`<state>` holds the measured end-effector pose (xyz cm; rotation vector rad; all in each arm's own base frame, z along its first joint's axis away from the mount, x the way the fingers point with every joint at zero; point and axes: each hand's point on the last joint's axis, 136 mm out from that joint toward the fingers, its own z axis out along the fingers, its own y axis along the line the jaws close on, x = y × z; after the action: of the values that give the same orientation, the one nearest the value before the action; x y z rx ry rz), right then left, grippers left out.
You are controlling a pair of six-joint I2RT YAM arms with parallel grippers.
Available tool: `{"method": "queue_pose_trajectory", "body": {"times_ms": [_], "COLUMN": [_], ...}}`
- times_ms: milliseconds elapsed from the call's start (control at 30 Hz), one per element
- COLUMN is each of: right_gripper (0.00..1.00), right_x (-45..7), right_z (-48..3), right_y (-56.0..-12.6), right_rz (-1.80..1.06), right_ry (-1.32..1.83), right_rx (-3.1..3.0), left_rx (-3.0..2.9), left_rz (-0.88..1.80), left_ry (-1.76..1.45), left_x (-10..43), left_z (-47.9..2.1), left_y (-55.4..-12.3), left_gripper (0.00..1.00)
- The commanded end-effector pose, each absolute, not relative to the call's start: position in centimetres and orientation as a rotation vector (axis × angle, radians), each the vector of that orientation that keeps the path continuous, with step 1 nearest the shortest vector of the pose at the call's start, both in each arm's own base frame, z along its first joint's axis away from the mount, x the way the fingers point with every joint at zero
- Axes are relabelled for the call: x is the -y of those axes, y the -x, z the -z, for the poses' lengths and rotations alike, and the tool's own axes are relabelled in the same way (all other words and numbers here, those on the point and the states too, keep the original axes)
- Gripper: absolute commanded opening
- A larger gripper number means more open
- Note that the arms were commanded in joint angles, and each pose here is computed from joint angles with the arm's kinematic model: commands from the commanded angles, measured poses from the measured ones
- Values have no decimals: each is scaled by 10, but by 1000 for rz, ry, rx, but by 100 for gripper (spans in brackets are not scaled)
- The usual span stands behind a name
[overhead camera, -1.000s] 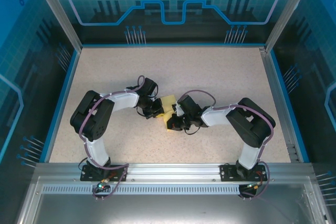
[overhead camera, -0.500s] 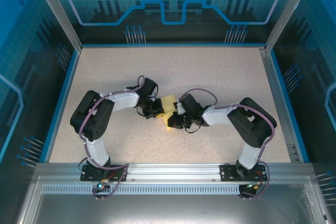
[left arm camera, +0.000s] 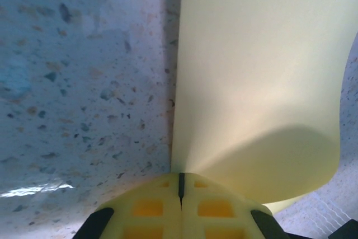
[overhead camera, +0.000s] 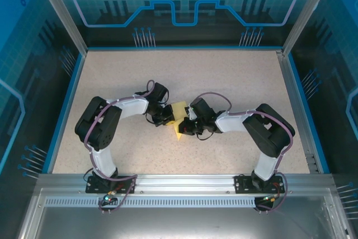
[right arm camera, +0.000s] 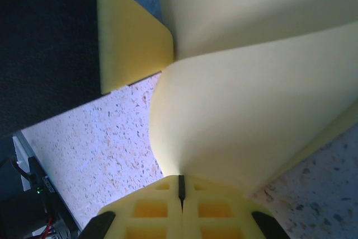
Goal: Fold a paper plane with a square sheet of paper (pick it up from the middle)
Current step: Third fold the triangle at the center of the table.
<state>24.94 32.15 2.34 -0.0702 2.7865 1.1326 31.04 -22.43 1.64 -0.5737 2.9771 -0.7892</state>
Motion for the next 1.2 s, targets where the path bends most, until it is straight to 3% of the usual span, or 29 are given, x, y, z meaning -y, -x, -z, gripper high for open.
{"method": "queue_pose_trajectory", "body": {"times_ms": [0, 200, 500, 1167], "right_gripper": [0, 0, 0, 0], "right_x": [-317, -317, -319, -318], "right_z": [-18, -17, -16, -12], "right_y": [-256, -257, -261, -263], "right_rz": [-1094, -1092, -1086, -1067], "right_ry": [56, 52, 23, -13], "right_rx": [-2800, -2801, -2806, -2825], "left_rx": [-2904, -2848, -2861, -2937], "left_rz": [709, 727, 937, 922], "left_ry": [540, 544, 467, 441], "left_x": [215, 211, 235, 247], "left_z": [-45, -60, -54, -29], "left_y": [-321, -320, -306, -302], "left_gripper": [4, 14, 10, 6]}}
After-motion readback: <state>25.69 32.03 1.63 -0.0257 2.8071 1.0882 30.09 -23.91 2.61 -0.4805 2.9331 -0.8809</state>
